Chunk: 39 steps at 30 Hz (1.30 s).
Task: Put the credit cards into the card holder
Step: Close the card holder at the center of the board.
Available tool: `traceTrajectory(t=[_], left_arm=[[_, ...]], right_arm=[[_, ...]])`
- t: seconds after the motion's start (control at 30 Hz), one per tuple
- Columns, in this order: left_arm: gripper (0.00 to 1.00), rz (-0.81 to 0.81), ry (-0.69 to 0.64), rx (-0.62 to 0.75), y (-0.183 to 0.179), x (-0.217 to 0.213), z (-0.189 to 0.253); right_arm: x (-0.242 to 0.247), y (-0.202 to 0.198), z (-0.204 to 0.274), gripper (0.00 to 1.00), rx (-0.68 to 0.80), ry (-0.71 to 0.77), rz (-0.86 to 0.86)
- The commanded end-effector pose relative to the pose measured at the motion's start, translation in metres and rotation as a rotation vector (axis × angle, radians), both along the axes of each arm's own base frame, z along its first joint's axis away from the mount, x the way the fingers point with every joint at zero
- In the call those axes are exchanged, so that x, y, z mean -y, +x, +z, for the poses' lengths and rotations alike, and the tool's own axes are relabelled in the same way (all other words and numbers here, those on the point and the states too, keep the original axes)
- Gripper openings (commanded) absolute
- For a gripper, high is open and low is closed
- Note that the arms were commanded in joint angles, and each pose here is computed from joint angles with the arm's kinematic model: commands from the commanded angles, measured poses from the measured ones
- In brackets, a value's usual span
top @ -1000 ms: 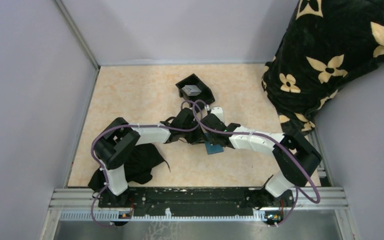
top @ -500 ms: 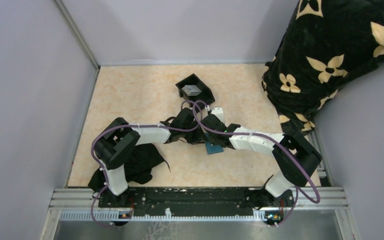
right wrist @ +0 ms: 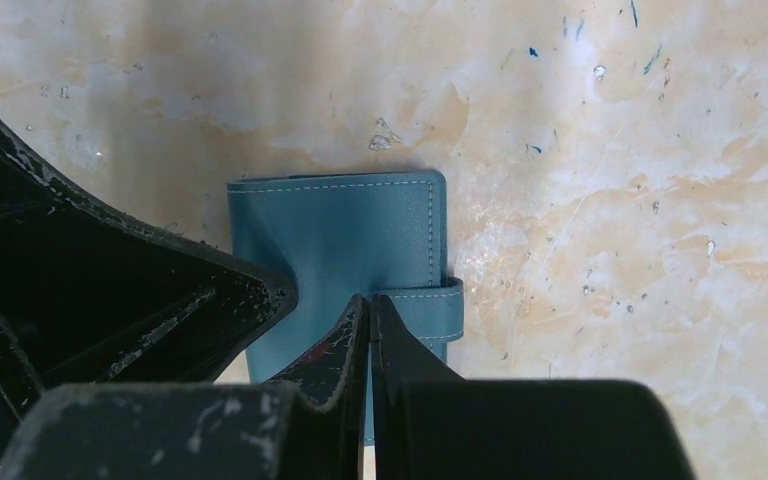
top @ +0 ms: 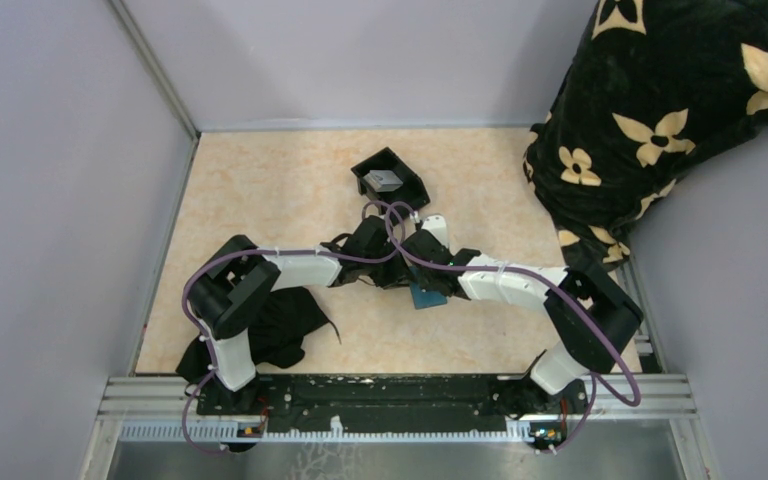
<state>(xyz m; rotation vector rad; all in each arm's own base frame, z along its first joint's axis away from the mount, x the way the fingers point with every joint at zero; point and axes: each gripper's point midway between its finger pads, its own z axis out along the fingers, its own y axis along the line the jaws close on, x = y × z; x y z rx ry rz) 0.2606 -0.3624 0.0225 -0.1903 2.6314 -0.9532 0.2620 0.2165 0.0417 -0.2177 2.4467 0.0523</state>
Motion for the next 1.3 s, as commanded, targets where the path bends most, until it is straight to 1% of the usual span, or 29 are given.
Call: traceTrajectory(t=[0.0, 0.5, 1.0, 1.27], left_arm=[[0.3, -0.005, 0.222, -0.132, -0.034, -0.038, -0.06], [0.3, -0.009, 0.221, -0.131, -0.035, -0.036, -0.059], [0.3, -0.009, 0.231, -0.13, -0.035, -0.036, -0.06], [0.3, -0.006, 0.237, -0.126, -0.034, -0.035, -0.059]], right_arm=[[-0.013, -0.004, 0.001, 0.0, -0.012, 0.029, 0.019], [-0.019, -0.012, -0.01, 0.0, -0.033, 0.024, 0.026], [-0.002, -0.033, -0.025, 0.0, -0.053, 0.015, -0.01], [0.009, -0.039, -0.029, 0.0, -0.037, 0.028, -0.048]])
